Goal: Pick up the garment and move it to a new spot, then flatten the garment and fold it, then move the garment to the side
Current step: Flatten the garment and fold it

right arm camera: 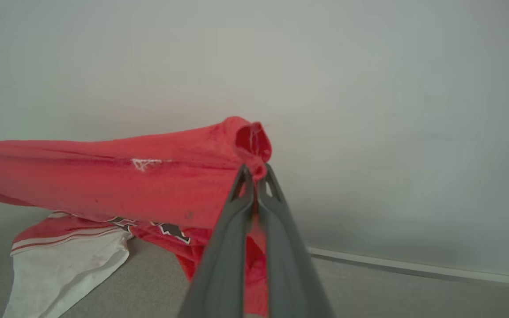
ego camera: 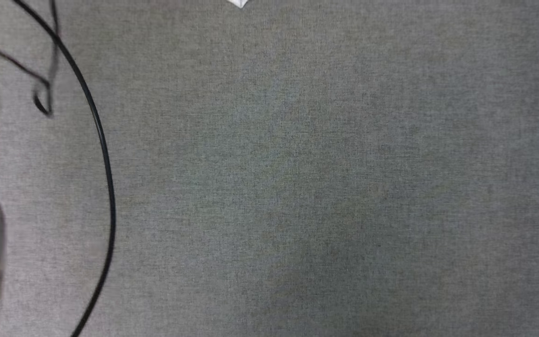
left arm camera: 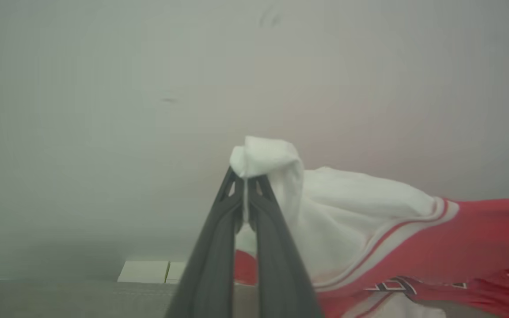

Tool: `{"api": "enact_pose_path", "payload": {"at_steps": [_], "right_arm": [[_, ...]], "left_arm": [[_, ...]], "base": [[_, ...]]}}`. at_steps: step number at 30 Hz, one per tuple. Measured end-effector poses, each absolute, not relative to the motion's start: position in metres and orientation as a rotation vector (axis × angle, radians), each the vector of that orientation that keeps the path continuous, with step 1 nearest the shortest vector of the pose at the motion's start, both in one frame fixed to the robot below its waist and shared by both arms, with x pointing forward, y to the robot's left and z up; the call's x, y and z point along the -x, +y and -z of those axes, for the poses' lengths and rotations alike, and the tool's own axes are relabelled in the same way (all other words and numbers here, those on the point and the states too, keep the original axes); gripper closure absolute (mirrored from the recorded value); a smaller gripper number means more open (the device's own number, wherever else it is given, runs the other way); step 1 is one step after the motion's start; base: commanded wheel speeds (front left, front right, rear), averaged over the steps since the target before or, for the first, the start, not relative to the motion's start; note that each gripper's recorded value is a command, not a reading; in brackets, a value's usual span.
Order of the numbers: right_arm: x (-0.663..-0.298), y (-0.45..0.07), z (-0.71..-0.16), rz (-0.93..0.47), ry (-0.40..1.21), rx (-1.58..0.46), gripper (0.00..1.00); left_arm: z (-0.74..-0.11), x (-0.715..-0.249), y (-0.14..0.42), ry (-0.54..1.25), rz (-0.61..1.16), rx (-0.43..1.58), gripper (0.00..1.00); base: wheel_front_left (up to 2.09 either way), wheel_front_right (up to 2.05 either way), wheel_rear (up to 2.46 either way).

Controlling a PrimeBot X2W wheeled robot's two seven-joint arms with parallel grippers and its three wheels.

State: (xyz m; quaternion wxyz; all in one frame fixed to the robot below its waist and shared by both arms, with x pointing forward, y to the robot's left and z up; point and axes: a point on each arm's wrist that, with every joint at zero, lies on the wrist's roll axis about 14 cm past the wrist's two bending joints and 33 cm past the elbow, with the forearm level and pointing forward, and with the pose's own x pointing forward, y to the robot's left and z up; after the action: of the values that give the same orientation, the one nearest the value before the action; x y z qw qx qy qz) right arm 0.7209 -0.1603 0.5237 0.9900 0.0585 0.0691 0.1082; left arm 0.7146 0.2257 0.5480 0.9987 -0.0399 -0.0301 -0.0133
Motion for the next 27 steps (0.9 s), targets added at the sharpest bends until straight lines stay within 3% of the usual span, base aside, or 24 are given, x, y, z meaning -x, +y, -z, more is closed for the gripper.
{"api": "enact_pose_path", "payload": {"at_steps": [4, 14, 27], "right_arm": [[-0.694, -0.157, -0.496, -0.248, 0.195, -0.126, 1.00], [-0.587, -0.176, -0.428, -0.233, 0.363, -0.216, 1.00], [-0.489, -0.202, -0.425, -0.168, 0.381, -0.294, 1.00]], "left_arm": [[-0.507, -0.689, 0.228, 0.023, 0.025, 0.147, 1.00], [-0.424, -0.579, 0.230, 0.223, 0.003, 0.224, 1.00], [-0.411, -0.466, 0.235, 0.299, -0.034, 0.255, 1.00]], "base": [[0.00, 0.00, 0.00], [0.00, 0.00, 0.00], [0.00, 0.00, 0.00]]}}
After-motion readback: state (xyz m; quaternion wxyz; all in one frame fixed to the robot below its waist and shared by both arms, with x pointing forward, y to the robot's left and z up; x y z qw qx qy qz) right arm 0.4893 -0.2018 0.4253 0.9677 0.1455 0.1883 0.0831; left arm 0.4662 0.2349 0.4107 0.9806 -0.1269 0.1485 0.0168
